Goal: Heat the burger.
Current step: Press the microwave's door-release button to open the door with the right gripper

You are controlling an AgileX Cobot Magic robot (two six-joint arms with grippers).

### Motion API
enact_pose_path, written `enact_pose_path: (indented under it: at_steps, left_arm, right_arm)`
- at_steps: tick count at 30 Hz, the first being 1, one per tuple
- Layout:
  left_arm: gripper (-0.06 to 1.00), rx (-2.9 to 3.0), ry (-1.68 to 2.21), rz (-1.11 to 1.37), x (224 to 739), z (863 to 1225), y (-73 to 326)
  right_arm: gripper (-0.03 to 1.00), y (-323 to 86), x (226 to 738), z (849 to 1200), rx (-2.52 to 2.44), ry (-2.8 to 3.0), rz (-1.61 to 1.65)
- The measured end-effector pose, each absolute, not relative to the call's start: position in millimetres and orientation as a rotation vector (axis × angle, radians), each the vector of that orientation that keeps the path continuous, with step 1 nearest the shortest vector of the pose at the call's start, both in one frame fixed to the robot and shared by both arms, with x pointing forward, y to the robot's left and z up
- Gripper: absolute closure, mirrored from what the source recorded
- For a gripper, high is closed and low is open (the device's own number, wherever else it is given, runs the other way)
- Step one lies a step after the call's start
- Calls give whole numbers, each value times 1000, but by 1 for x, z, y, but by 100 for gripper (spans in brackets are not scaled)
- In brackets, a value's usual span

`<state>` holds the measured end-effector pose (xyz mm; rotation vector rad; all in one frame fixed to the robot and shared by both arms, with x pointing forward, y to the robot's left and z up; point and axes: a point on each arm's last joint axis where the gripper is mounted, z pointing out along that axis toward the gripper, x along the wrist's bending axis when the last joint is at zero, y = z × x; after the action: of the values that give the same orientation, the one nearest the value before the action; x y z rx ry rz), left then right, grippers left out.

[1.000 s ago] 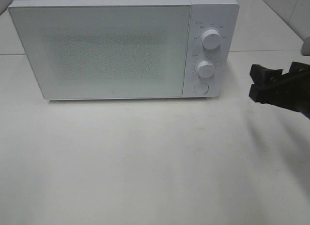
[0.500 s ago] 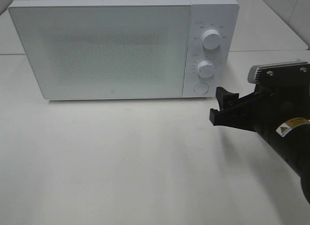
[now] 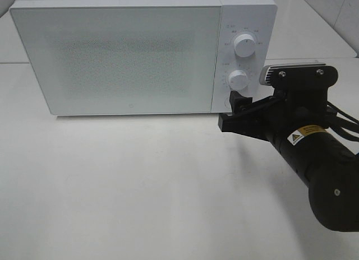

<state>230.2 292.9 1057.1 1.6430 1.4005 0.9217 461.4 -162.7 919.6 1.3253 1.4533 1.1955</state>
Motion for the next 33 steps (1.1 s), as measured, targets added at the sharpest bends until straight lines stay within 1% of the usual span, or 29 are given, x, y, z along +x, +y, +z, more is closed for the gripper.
enact_pose_path:
  at_steps: [3,5,7,8,11,13,14,15,16,17,18,19,20,21,22,23,24,25,26,27,28,29,33]
  left_arm:
    - [-3,1643,1400,922,230,1057,293]
    - [-3,1643,1400,922,230,1057,293]
    - [-3,1643,1400,922,230,1057,293]
    - [-3,1643,1400,922,230,1057,293]
    - [-3,1643,1400,922,230,1057,293]
    - [-3,1643,1400,922,230,1057,293]
    - [-3,1643,1400,922,230,1057,293]
    - [-3,1643,1400,922,230,1057,293]
    - [-3,1643,1400,922,230,1057,293]
    - [-3,1643,1400,922,230,1057,293]
    - [-3,1643,1400,922,230,1057,293]
    - [-3,1643,1400,922,230,1057,293]
    - [-3,1643,1400,922,230,1057,293]
    - [-3,1643,1400,922,230,1057,293]
    - [-3,1643,1400,922,230,1057,293]
    - [-3,1643,1400,922,230,1057,293]
    - [-3,1643,1400,922,230,1057,293]
    - [-3,1643,1400,922,230,1057,293]
    - [-3,1643,1400,922,230,1057,293]
    - [-3,1643,1400,922,230,1057,293]
    - [-3,1643,1400,922,230,1057,293]
    - [-3,1643,1400,922,230,1057,293]
    - [-3,1643,1400,922,230,1057,293]
  right_arm:
    - [23,-163,461,919,1334,1450,1199]
    - [28,-163,461,919,1420,1403,1259]
    - [29,-163,461,919,1449,1385,1280]
    - [32,-163,461,919,1534,1329,1340]
    - [34,-163,461,919,1581,1295,1374]
    - [44,-163,461,919,1775,1139,1512]
    - [44,-163,461,919,1775,1139,1512]
    - [46,-163,461,919,1816,1102,1541]
    - [52,-163,461,919,1907,1015,1605]
    - [52,-163,461,919,1907,1015,1605]
    - [55,-163,461,919,2006,919,1666]
    - [61,-163,461,918,2053,870,1694]
    - [61,-163,461,918,2053,870,1694]
    - [67,-162,461,918,2132,786,1739]
    - [67,-162,461,918,2132,786,1739]
    - [70,-162,461,917,2175,742,1757]
    - [76,-162,460,916,2251,670,1781]
    - [76,-162,460,916,2251,670,1781]
    - [82,-162,460,914,2330,589,1792]
    - [82,-162,460,914,2330,589,1792]
    - [86,-163,460,913,2367,545,1793]
    - [92,-164,459,911,2428,470,1783]
    - [95,-166,459,909,2482,367,1773]
